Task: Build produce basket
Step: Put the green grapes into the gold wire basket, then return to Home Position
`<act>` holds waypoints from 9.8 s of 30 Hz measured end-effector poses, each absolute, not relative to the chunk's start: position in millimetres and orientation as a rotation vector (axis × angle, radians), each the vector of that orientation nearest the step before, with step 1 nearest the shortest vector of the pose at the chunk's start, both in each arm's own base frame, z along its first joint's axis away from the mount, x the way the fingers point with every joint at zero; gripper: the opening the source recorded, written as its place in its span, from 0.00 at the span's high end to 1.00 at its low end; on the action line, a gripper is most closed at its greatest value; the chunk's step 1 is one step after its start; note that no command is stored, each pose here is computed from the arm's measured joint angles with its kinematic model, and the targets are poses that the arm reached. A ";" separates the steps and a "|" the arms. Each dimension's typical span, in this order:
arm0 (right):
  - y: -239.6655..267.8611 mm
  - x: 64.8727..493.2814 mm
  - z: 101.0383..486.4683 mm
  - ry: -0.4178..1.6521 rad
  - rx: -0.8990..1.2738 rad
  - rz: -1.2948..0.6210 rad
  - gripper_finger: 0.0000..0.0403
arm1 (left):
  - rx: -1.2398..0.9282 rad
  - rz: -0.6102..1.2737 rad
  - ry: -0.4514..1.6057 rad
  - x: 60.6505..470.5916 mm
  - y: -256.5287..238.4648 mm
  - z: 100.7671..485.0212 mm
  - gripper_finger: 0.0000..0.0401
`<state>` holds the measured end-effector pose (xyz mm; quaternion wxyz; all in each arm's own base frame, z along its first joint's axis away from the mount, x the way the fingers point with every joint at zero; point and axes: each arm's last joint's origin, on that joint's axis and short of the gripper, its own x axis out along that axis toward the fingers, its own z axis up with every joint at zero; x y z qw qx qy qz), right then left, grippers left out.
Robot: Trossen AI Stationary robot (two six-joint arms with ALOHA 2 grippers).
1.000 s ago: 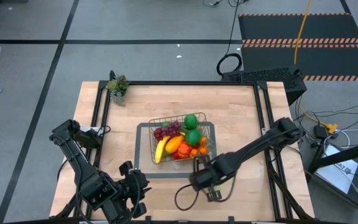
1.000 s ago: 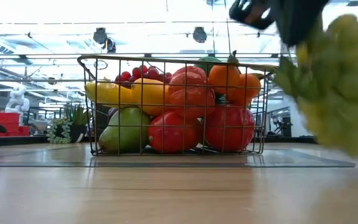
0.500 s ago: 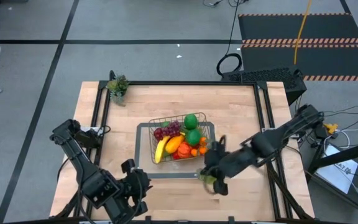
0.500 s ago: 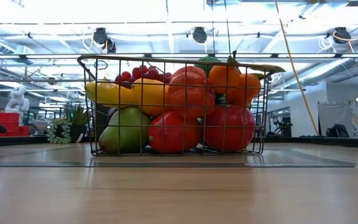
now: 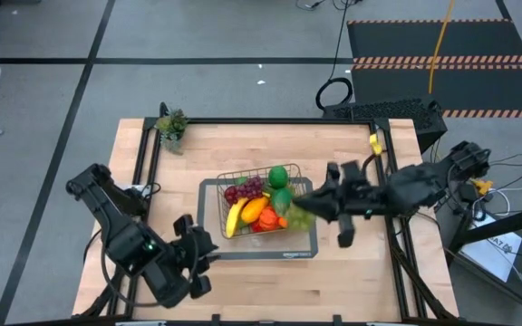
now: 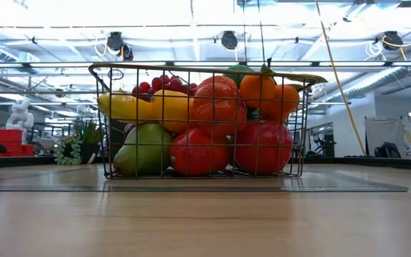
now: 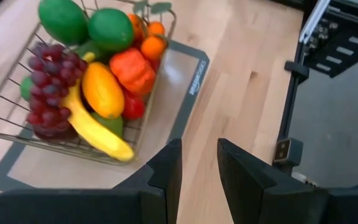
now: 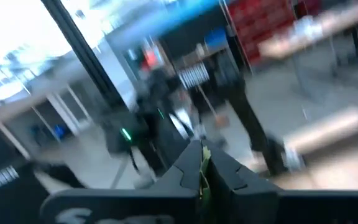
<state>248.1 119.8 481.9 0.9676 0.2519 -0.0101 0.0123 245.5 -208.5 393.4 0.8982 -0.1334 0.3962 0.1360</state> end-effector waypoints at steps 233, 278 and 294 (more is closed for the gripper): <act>17.3 104.1 392.6 0.043 0.065 -0.100 0.99 | -0.299 0.486 0.543 195.7 -29.0 484.4 0.87; 26.9 128.2 168.3 0.025 -0.051 0.016 1.00 | -0.006 0.139 0.447 165.6 -36.1 260.7 0.98; 7.7 114.1 176.0 -0.058 -0.054 0.008 1.00 | -0.013 0.143 0.422 160.1 -30.4 254.8 0.98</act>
